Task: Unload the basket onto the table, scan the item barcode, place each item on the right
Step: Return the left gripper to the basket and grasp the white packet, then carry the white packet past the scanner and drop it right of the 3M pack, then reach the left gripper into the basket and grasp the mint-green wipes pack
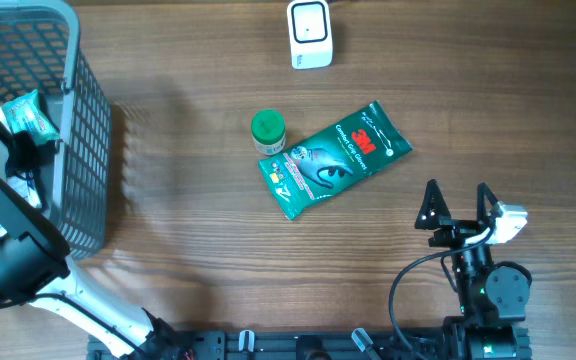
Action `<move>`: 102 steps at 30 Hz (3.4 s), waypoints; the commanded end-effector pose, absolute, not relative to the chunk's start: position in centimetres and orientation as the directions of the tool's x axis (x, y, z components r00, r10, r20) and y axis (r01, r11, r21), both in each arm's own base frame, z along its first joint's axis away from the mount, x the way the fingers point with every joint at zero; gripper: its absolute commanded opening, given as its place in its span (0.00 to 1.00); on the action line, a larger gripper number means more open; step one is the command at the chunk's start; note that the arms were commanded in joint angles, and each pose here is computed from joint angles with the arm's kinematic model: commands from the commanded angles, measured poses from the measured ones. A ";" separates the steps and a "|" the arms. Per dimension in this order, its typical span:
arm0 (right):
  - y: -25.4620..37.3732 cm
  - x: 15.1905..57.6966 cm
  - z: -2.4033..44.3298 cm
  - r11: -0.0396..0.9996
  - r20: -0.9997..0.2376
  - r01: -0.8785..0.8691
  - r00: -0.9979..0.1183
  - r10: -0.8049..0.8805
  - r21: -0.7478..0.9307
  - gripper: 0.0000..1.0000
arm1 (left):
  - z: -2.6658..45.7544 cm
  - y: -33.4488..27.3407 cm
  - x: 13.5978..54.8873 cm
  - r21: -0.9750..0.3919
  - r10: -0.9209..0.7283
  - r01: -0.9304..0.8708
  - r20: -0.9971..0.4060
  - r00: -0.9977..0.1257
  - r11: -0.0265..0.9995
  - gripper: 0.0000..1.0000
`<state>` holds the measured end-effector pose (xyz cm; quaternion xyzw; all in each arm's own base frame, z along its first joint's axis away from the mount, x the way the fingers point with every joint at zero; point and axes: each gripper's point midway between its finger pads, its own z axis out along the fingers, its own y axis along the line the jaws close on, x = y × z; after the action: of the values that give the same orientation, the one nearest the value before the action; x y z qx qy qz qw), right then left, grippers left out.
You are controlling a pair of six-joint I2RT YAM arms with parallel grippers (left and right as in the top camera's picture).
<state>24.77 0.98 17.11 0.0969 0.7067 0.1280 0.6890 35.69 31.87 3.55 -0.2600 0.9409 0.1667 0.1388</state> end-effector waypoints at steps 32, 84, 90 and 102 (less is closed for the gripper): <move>1.1 24.8 17.1 0.949 -0.950 -0.045 -0.032 0.312 0.313 1.00 | 40.5 14.2 37.1 -0.308 -0.367 -0.251 -0.899 -0.240 0.918 0.51; 1.1 24.8 17.1 0.949 -0.950 -0.045 -0.032 0.312 0.313 1.00 | 42.3 0.9 40.1 -0.218 -0.236 -0.092 -0.860 -0.452 0.972 1.00; 1.1 24.8 17.1 0.949 -0.950 -0.045 -0.032 0.312 0.313 1.00 | 36.6 18.3 36.8 -0.454 -0.740 -0.682 -0.645 -0.192 0.574 1.00; 1.1 24.8 17.1 0.949 -0.950 -0.045 -0.032 0.312 0.313 1.00 | 17.6 25.7 38.6 -0.297 -0.929 -0.924 -0.344 -0.134 0.243 1.00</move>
<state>24.77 0.99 17.11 0.0968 0.7067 0.1281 0.6890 38.83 24.80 22.12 -0.5531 0.7829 -0.0148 0.2844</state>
